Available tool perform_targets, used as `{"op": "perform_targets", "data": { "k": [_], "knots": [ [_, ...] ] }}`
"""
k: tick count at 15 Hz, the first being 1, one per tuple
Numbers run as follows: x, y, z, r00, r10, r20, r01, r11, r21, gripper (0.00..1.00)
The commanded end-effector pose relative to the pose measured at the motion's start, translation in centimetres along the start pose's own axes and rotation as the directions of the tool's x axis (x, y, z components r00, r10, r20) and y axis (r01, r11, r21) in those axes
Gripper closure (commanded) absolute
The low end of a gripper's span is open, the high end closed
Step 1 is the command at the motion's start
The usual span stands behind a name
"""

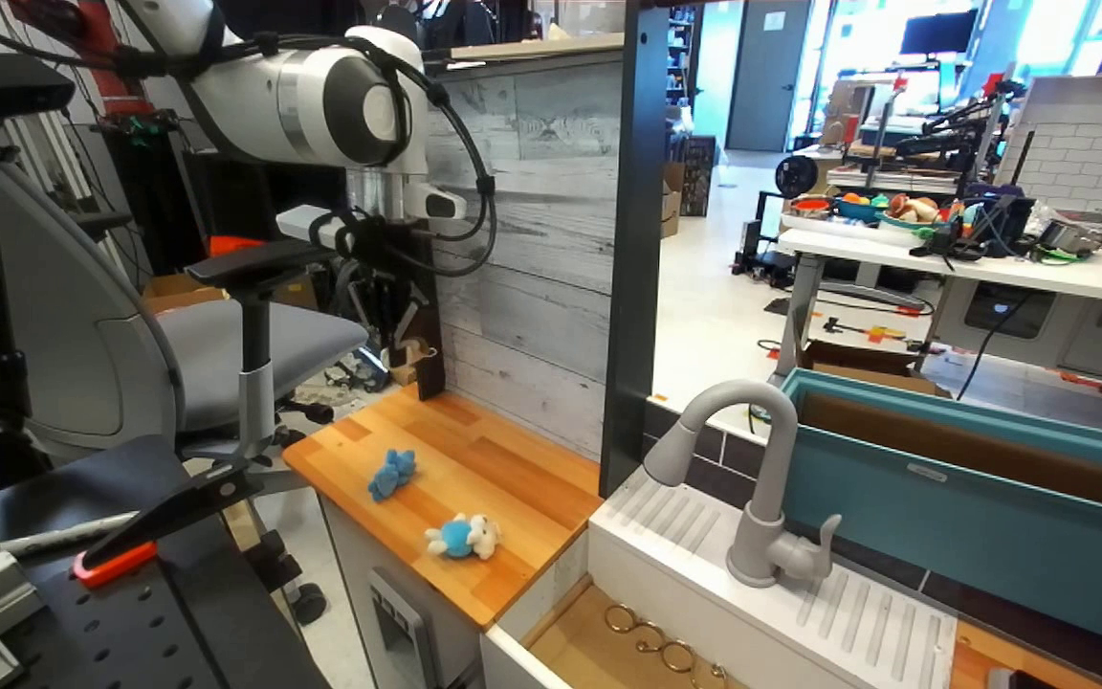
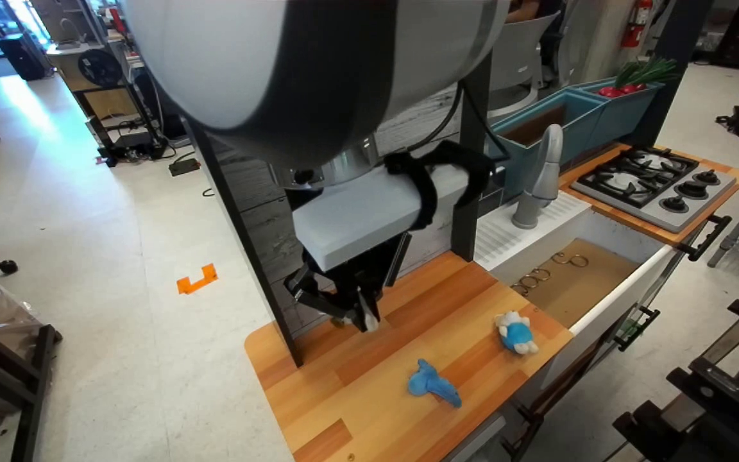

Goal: Move the doll farthest from you to the left

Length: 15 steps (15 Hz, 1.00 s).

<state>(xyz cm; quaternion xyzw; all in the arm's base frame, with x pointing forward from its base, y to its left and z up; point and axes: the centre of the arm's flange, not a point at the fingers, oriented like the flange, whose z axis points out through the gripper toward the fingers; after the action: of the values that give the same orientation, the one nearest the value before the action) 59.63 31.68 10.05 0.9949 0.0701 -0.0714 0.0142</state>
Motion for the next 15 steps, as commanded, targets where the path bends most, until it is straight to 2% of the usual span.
{"op": "perform_targets", "data": {
  "k": [1, 9, 10, 15],
  "knots": [
    [0.6, 0.2, -0.6, 0.999, -0.012, 0.040, 0.012, 1.000, -0.003, 0.97],
    [1.3, 3.2, 1.0, 0.998, 0.016, 0.060, -0.017, 1.000, 0.021, 0.97],
    [1.4, 2.9, 2.7, 0.998, 0.017, 0.064, -0.019, 1.000, 0.017, 0.97],
    [1.0, 3.6, 6.0, 0.996, 0.007, 0.087, -0.010, 0.999, 0.035, 0.97]
  ]
}}
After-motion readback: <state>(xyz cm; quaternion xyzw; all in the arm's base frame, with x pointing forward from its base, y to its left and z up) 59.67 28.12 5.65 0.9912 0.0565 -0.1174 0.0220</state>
